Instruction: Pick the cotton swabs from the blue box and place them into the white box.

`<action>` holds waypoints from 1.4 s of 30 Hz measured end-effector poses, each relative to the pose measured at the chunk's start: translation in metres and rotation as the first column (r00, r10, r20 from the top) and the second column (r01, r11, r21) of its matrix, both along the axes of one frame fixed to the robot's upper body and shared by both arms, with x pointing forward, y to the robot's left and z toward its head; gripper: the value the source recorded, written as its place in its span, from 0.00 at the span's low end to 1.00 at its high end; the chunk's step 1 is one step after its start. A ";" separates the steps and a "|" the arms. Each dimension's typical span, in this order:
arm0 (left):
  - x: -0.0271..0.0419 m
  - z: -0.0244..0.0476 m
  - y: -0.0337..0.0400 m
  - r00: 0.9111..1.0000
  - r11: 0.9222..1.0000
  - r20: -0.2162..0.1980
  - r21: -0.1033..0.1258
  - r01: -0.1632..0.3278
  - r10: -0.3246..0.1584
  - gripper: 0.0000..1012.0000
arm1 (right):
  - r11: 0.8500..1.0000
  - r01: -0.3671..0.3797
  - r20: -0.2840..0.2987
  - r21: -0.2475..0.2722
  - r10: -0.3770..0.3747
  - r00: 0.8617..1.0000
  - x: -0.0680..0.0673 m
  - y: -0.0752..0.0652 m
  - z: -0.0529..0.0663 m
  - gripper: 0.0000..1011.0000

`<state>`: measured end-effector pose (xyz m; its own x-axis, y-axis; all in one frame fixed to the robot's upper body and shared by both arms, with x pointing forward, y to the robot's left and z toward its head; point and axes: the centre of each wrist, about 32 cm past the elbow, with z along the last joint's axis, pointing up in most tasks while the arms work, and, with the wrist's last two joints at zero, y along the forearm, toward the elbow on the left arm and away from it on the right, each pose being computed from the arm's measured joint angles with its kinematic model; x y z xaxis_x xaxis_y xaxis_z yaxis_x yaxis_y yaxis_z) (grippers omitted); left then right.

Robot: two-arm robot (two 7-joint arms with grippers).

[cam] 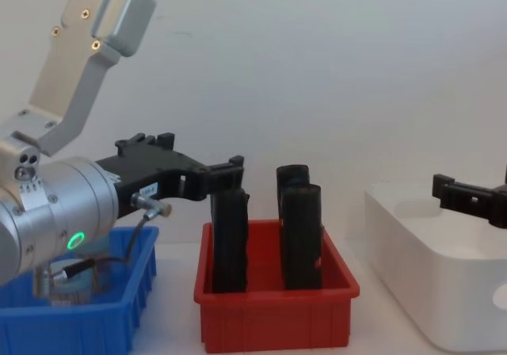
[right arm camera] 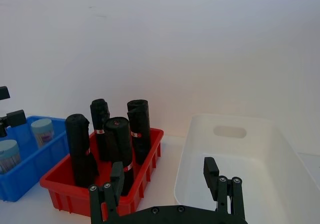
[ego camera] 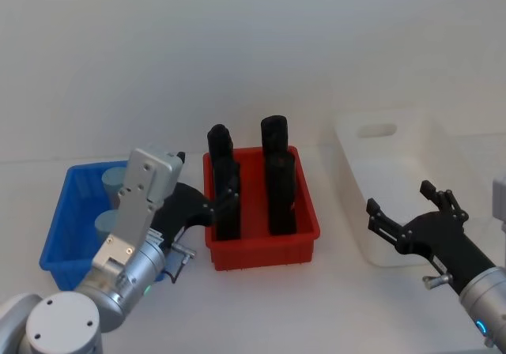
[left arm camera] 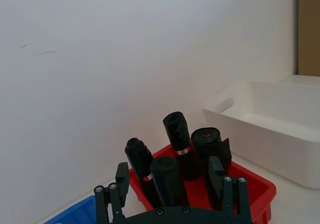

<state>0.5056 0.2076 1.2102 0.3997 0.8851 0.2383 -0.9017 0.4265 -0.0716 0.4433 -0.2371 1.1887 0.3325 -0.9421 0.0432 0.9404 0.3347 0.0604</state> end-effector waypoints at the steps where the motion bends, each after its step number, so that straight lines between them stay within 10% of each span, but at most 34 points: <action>1: 0.0028 0.0011 0.0023 1.000 1.000 -0.007 0.000 -0.007 0.007 0.99 | 1.000 0.000 0.000 0.000 0.000 1.000 0.000 0.000 0.000 0.99; 17: 0.0269 0.0069 0.0299 0.984 0.994 -0.141 -0.017 -0.109 0.105 0.99 | 1.000 0.000 0.000 0.000 0.000 1.000 0.000 0.000 0.000 0.99; 42: 0.0490 -0.0020 0.0751 0.914 0.965 -0.332 -0.036 -0.258 0.232 0.99 | 1.000 0.000 0.000 0.000 0.000 1.000 0.000 0.000 0.000 0.99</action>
<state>0.5546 0.2828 1.2082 0.2110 0.9757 0.0596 -0.9568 0.1937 0.2167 0.4433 -0.2371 1.1887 0.3326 -0.9421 0.0433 0.9404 0.3348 0.0604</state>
